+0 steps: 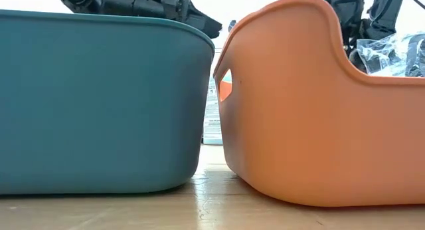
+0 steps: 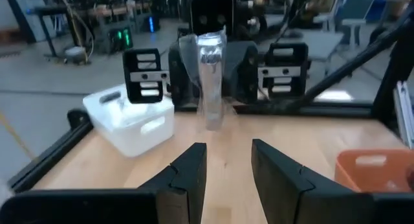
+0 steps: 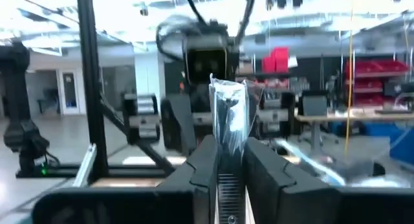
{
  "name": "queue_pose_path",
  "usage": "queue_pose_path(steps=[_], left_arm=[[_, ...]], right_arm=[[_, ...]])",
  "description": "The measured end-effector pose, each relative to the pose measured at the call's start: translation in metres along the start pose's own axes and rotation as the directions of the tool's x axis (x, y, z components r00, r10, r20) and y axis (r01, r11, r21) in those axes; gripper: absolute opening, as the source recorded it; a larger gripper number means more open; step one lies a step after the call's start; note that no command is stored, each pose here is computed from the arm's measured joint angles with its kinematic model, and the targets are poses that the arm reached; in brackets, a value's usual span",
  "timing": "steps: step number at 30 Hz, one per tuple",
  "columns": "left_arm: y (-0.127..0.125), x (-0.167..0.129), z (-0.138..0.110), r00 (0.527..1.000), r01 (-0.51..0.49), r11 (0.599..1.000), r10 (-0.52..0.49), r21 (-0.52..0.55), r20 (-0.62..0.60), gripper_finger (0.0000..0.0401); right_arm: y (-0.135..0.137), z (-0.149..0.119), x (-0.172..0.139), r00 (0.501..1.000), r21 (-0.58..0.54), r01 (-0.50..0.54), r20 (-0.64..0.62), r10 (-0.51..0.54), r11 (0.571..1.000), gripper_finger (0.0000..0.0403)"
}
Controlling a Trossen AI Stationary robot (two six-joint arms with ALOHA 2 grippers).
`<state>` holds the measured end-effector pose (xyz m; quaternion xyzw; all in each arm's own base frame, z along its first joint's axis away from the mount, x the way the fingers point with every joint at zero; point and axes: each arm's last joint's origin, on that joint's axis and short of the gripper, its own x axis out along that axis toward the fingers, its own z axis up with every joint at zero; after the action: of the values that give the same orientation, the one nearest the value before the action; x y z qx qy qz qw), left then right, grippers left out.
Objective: Pick & Place Travel size toiletries
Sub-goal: Put the silver nail cutter into the green bin
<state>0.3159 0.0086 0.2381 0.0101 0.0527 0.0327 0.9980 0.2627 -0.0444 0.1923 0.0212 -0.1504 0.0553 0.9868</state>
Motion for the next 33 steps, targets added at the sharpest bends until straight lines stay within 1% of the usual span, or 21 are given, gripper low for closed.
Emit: queue_pose_path(steps=[2,4,8,10,11,16,21,24,28,30,33], left_arm=[[-0.002,0.006,-0.003,0.999,0.005,1.0,-0.005,-0.002,0.041,0.0122],[-0.004,0.012,-0.009,0.999,0.01,1.0,-0.01,-0.003,0.053,0.0122],[-0.008,0.025,-0.017,0.992,0.016,1.0,-0.016,-0.005,0.122,0.0122],[-0.009,0.032,-0.017,0.987,0.019,1.0,-0.017,-0.007,0.16,0.0122],[-0.009,0.035,-0.018,0.987,0.018,1.0,-0.017,-0.008,0.16,0.0122],[-0.01,0.054,-0.013,0.983,0.02,1.0,-0.016,-0.024,0.183,0.0122],[-0.01,0.064,-0.009,0.98,0.02,1.0,-0.015,-0.021,0.197,0.0127],[-0.01,0.065,-0.008,0.982,0.018,1.0,-0.013,-0.023,0.19,0.0151],[-0.009,0.065,-0.009,0.983,0.017,0.999,-0.01,-0.036,0.182,0.0209],[-0.009,0.065,-0.009,0.983,0.009,1.0,-0.005,-0.021,0.182,0.0236],[-0.009,0.066,-0.01,0.985,0.002,1.0,-0.002,-0.001,0.171,0.0258]], right_arm=[[0.003,0.006,-0.001,0.999,-0.007,-0.011,0.039,0.011,1.0,0.0042],[0.007,0.012,0.0,0.998,-0.013,-0.025,0.065,0.025,1.0,0.0042],[0.012,0.013,0.001,0.997,-0.014,-0.041,0.07,0.042,0.999,0.0042],[0.013,0.013,0.001,0.996,-0.015,-0.047,0.07,0.048,0.999,0.0042],[0.013,0.013,0.001,0.996,-0.016,-0.048,0.07,0.049,0.999,0.0042],[0.013,0.012,0.001,0.997,-0.016,-0.047,0.066,0.048,0.999,0.0042],[0.013,0.012,0.001,0.997,-0.014,-0.048,0.061,0.049,0.999,0.0042],[0.013,0.012,0.001,0.997,-0.013,-0.048,0.059,0.049,0.999,0.0042],[0.013,0.011,0.001,0.998,-0.01,-0.045,0.054,0.045,0.999,0.0042],[0.013,0.011,0.001,0.997,-0.008,-0.049,0.051,0.049,0.999,0.0042],[0.013,0.011,0.001,0.998,-0.008,-0.049,0.05,0.049,0.999,0.0042]])
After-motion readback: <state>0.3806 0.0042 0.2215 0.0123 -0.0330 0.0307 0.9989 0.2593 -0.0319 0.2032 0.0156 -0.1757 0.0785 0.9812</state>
